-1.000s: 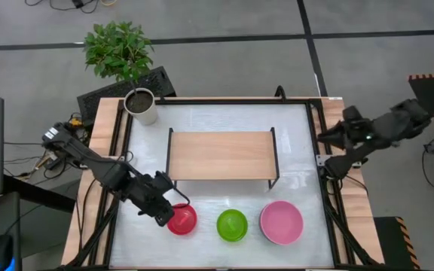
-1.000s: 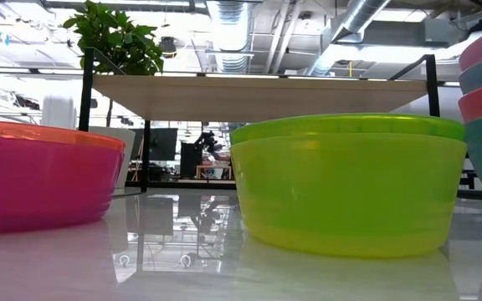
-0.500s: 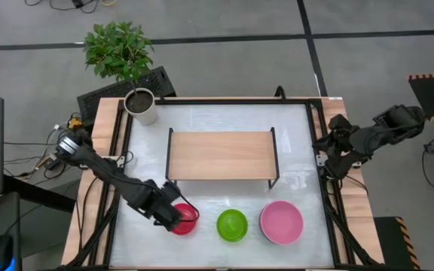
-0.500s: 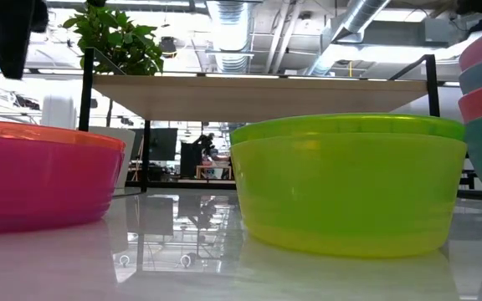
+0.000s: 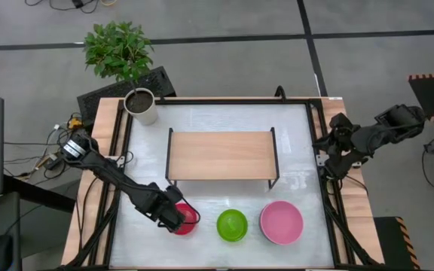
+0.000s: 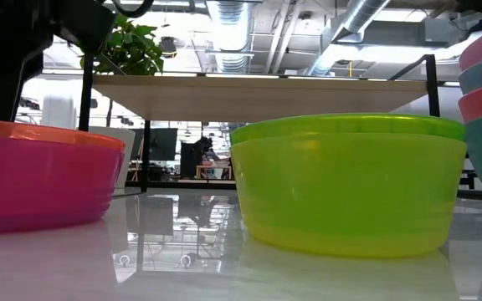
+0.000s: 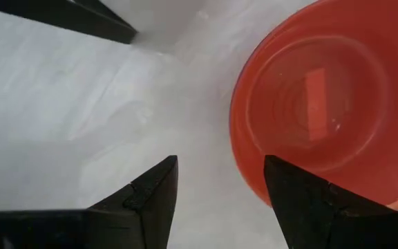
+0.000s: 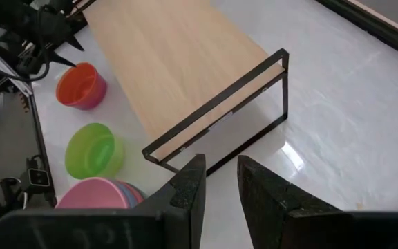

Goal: Place and stack bowls onto a shelf
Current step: Put the small orange bowl on the shelf

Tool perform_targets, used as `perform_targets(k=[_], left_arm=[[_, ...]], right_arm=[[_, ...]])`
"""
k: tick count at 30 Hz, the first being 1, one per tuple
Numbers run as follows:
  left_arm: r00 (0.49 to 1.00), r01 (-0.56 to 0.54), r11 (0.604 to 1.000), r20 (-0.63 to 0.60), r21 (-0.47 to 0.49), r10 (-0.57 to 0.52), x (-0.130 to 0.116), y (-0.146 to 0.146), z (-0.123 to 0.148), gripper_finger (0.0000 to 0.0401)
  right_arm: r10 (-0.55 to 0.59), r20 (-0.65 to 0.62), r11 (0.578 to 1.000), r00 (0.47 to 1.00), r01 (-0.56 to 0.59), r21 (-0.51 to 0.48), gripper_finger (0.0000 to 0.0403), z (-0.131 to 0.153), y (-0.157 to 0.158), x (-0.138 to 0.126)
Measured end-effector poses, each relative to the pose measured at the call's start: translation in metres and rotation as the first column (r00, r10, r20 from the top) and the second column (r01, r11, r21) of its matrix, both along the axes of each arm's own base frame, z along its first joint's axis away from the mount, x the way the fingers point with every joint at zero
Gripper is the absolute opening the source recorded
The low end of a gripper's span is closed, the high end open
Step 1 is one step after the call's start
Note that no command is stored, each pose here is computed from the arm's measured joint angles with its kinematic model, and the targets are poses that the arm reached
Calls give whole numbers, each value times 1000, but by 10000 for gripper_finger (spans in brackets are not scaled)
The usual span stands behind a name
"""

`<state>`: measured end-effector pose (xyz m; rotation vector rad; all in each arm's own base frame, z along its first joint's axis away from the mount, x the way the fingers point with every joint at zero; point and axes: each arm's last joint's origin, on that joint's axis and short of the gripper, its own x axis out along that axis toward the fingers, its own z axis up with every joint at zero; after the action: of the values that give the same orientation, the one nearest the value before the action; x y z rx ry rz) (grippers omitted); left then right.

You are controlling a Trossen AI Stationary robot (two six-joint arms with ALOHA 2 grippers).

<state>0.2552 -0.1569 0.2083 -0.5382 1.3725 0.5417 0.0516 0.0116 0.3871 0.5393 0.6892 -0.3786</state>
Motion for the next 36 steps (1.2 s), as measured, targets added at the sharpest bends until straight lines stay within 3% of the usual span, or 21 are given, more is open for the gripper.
perform_targets(k=[30, 36], left_arm=[[1000, 26, 1000, -9, 10, -26, 9, 15, -4, 201], [1000, 3, 999, -23, -42, -4, 7, 15, -16, 201]], right_arm=[[1, 28, 1000, 1000, -1, 18, 113, 2, 1, 2], [1, 28, 1000, 1000, -2, 18, 113, 2, 1, 2]])
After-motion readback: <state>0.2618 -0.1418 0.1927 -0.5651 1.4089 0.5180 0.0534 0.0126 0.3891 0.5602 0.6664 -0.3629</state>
